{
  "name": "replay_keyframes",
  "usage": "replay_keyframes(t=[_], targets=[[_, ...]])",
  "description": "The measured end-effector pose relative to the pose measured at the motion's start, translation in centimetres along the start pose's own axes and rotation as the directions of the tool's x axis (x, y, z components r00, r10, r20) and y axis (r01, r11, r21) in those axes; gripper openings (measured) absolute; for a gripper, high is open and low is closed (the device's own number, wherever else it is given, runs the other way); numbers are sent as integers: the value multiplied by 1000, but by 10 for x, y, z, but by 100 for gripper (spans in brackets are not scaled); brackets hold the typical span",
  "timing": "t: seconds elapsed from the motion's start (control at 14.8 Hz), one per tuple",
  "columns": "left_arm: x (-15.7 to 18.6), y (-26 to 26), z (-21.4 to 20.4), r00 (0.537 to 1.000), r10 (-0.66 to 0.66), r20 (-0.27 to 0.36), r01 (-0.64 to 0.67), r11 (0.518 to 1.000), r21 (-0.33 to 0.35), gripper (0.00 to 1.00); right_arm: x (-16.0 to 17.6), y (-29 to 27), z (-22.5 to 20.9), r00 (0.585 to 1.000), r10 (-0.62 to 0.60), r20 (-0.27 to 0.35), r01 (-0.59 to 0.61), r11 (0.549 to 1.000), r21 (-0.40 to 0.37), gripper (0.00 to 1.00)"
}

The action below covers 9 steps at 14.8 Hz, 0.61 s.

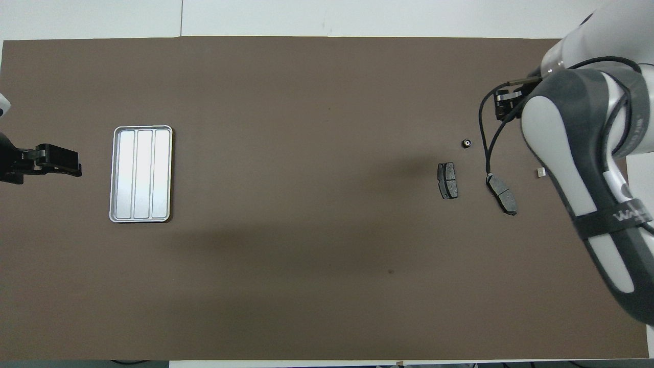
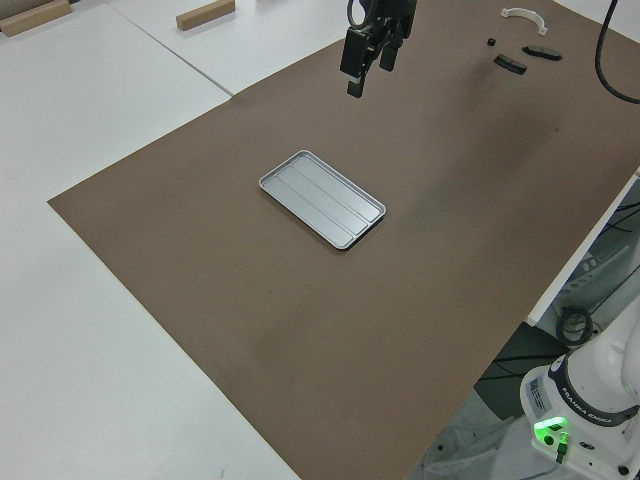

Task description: Pick bearing gear from pile to tray

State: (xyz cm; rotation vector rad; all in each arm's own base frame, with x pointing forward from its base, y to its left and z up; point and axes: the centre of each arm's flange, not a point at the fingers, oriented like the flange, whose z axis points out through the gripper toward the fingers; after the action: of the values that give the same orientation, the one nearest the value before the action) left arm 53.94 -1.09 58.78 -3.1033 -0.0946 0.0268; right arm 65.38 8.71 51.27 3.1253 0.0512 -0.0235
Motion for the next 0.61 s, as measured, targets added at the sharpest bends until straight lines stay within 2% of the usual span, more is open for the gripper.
replay_keyframes(t=[0.34, 0.47, 0.61], targets=[[-1, 1, 3, 1000, -8, -13, 8, 1000, -1, 100, -47, -214, -10, 994, 106, -29, -105, 994, 11, 34], [-1, 2, 5, 1000, -23, -19, 23, 1000, -2, 100, -61, -268, 6, 993, 104, -47, -103, 994, 26, 34], [-1, 2, 9, 998, -61, -22, 61, 998, -3, 100, -57, -293, 33, 994, 91, -65, -88, 995, 42, 34]])
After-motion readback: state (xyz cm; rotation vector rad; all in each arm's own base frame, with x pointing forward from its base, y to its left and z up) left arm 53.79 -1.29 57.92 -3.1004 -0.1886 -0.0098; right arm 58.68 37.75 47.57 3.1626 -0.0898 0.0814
